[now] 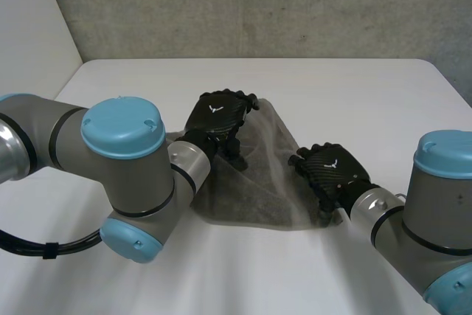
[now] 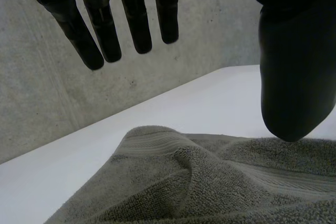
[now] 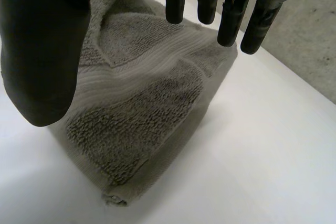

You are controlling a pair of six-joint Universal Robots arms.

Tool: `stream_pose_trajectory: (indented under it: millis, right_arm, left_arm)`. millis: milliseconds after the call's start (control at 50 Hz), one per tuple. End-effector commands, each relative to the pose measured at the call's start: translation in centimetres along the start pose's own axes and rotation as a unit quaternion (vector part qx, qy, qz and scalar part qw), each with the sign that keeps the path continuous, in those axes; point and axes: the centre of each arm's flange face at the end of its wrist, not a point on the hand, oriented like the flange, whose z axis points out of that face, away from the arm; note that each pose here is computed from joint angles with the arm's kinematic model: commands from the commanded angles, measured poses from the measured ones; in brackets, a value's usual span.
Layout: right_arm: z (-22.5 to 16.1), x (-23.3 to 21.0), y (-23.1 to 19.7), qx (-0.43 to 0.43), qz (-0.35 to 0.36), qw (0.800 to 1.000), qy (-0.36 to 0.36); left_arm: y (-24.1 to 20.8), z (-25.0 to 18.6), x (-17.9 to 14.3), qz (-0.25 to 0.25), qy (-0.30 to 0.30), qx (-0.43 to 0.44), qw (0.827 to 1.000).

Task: Fold the towel.

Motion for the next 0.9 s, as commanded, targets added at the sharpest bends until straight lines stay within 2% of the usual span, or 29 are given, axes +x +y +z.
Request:
stream_pose_trajectory:
  millis: [20, 640, 900]
  right_arm:
    - [0.5, -0.4, 1.0, -0.012, 0.000, 1.000, -0.012]
    - [2.5, -1.2, 2.6, -0.019, 0.000, 1.000, -0.025]
    - [3.4, -0.7, 2.0, 0.010, -0.007, 1.000, -0.010]
  left_arm:
    - [0.1, 0.0, 0.0, 0.000, 0.000, -0.001, 1.000]
    - [0.4, -0.1, 0.0, -0.001, -0.001, -0.005, 1.000]
    - [0.6, -0.1, 0.0, -0.001, 0.000, -0.008, 1.000]
